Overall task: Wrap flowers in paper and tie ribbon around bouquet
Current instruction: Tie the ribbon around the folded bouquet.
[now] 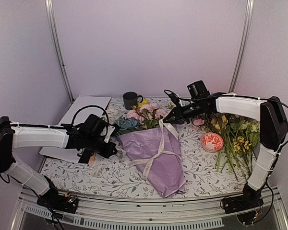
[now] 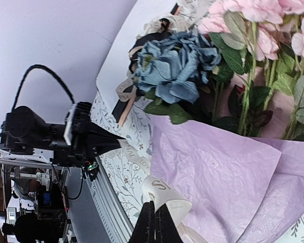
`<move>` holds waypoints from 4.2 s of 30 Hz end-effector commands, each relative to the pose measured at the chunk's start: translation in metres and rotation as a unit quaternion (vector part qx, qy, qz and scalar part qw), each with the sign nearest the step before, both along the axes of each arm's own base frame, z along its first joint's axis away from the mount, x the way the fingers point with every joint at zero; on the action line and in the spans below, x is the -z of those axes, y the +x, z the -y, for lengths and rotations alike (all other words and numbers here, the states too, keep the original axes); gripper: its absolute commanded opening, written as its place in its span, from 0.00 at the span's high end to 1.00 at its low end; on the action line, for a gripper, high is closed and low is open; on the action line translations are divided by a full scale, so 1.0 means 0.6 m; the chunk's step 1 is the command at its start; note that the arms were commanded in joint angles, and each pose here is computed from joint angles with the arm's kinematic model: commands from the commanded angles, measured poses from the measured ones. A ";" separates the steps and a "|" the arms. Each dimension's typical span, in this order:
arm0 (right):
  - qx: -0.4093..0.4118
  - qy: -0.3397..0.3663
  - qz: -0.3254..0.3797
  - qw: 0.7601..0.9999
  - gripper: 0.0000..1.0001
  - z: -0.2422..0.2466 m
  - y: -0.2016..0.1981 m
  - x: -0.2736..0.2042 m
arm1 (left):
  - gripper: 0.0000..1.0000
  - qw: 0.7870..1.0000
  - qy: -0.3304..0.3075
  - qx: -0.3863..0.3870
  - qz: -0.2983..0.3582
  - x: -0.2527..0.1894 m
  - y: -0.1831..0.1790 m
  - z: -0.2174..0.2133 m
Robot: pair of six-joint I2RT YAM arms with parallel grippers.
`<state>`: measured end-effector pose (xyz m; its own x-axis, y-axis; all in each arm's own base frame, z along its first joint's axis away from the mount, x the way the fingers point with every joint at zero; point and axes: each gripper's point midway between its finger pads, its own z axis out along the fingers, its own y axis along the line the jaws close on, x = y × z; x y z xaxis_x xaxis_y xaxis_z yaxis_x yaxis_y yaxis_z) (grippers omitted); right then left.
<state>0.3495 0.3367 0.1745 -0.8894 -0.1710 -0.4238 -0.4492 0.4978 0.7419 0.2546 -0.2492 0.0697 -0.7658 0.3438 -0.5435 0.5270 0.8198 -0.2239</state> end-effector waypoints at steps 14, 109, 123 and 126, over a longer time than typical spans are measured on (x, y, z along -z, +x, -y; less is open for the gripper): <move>-0.119 0.157 0.159 0.967 1.00 -0.033 -0.070 -0.301 | 0.53 0.991 -0.043 0.123 0.025 -0.018 -0.032 0.105; -0.015 0.033 -0.053 0.998 0.80 0.002 -0.091 0.165 | 1.00 0.917 -0.306 0.145 0.212 -0.182 0.167 0.402; 0.093 0.034 0.044 0.994 0.50 0.077 -0.053 0.055 | 1.00 0.924 -0.322 0.096 0.181 -0.141 0.196 0.355; 0.041 0.063 0.082 0.994 0.26 0.062 -0.073 0.032 | 1.00 0.920 -0.326 0.104 0.190 -0.158 0.197 0.358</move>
